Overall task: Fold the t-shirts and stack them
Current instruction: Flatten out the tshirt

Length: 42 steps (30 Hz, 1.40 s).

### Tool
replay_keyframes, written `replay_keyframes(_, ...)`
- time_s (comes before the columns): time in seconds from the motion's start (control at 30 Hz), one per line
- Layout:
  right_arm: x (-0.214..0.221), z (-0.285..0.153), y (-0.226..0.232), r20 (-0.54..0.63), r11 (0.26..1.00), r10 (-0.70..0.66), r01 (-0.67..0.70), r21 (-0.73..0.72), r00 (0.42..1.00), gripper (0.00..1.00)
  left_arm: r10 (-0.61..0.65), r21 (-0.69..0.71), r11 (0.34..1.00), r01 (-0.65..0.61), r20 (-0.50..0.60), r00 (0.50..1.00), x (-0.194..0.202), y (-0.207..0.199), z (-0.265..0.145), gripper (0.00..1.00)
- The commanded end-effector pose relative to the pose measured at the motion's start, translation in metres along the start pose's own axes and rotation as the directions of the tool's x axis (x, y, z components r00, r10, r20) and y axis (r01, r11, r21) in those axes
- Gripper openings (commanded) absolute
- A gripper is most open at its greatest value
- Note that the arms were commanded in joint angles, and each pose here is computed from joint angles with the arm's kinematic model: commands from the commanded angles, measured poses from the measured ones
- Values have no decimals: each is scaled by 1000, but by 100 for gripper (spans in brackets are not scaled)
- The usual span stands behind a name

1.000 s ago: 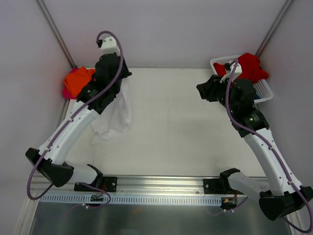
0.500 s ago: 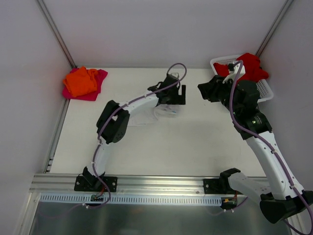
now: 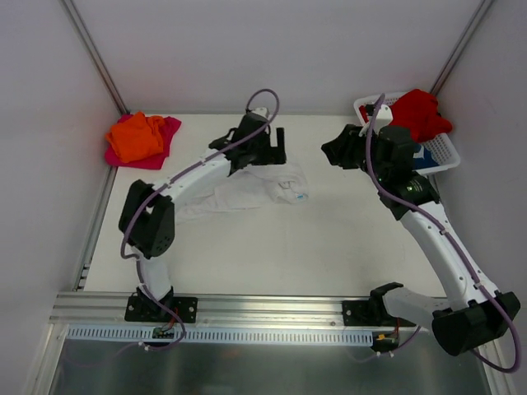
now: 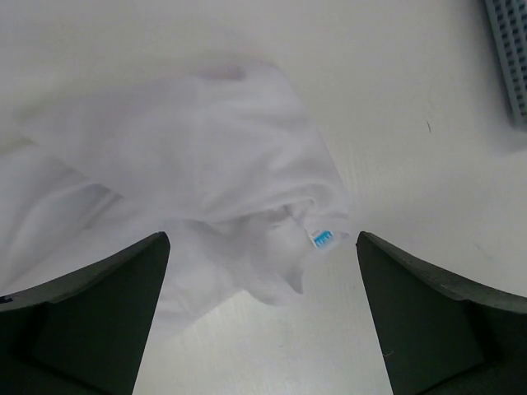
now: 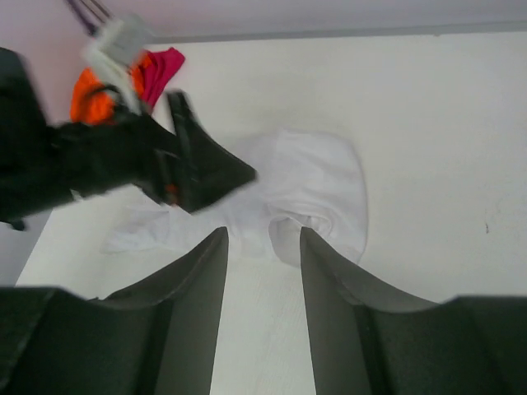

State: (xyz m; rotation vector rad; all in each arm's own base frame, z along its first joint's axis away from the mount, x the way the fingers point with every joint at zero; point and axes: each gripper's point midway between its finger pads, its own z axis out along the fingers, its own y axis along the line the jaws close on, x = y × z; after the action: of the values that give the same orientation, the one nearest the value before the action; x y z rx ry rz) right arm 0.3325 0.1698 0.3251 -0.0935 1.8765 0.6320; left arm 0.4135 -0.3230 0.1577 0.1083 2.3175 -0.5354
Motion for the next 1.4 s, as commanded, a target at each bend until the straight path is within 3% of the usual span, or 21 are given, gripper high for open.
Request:
replay_keyframes(0.0,15,20,7,-46,999,25,-27,-41,999,43,7,-86,996,7,163,987,-46,35,-52,99)
replay_keyframes(0.13,52,55,1,-178,999,26,-32,-29,984,43,-53,-183,980,81,155,986,-31,91,-63,99)
replay_keyframes(0.27,84,91,10,-328,998,16,-37,-57,945,41,-86,-234,965,117,135,987,-15,122,-61,99)
replay_keyframes(0.43,135,136,13,-510,996,9,-53,-71,860,37,-175,-278,940,196,96,980,14,159,-54,97)
replay_keyframes(0.77,175,170,37,-579,994,-46,-21,-109,814,35,-199,-344,911,227,116,973,24,194,-64,98)
replay_keyframes(0.93,199,180,37,-627,993,-58,-18,-114,777,44,-206,-357,905,231,107,973,30,203,-66,98)
replay_keyframes(1.0,210,187,36,-643,992,-57,-30,-123,764,52,-212,-361,903,236,105,972,33,206,-67,98)
replay_keyframes(1.37,231,205,35,-668,983,-73,-58,-172,740,52,-207,-344,909,235,116,971,31,208,-75,98)
